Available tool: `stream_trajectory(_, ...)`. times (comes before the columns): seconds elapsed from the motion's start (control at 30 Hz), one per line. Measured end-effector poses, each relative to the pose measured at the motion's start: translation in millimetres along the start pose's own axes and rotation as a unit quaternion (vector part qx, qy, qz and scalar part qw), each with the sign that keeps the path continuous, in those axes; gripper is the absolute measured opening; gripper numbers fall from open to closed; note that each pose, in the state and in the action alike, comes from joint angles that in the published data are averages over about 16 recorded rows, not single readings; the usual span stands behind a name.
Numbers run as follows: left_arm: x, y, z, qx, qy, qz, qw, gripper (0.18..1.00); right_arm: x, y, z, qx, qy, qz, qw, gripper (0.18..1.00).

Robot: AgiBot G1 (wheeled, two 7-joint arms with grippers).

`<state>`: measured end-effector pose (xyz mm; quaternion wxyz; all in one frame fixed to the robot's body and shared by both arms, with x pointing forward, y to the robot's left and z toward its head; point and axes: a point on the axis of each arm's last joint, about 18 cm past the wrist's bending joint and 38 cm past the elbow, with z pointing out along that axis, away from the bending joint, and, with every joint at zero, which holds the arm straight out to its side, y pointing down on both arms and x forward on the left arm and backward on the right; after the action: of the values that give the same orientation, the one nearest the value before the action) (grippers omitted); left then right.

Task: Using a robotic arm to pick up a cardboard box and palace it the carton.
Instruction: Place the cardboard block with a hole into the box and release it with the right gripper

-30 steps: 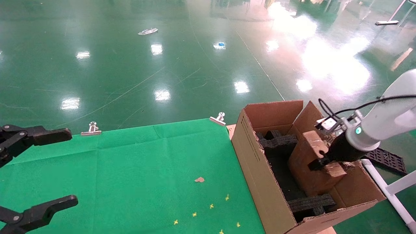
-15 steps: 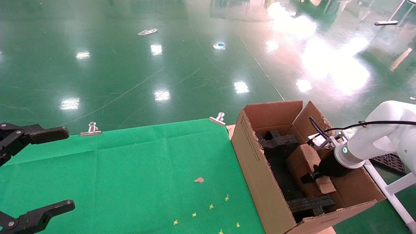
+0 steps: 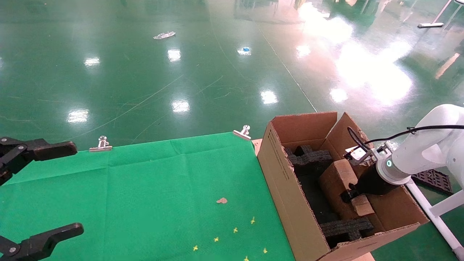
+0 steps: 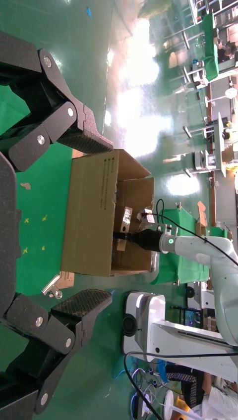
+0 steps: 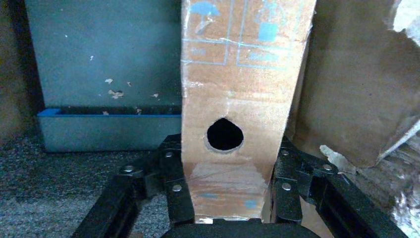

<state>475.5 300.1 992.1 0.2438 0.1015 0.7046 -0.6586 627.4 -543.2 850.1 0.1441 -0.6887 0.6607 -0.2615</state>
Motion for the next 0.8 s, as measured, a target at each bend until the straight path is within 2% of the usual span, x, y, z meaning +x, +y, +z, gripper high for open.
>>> stream_trajectory(0.23,0.0,0.0,0.0,0.0,0.0,0.0,1.0,1.001,1.6,-2.2,-4.9,0.0,0.0,0.001,1.0,0.45)
stream_trajectory(0.53,0.0,0.0,0.0,0.0,0.0,0.0,1.0,1.001,3.9,-8.6,-14.1,0.007,-0.001,0.002,1.0,0.654)
stream_trajectory(0.8,0.0,0.0,0.0,0.0,0.0,0.0,1.0,1.001,10.6,-30.8,-43.1,0.045,-0.007,0.001,0.999,0.821)
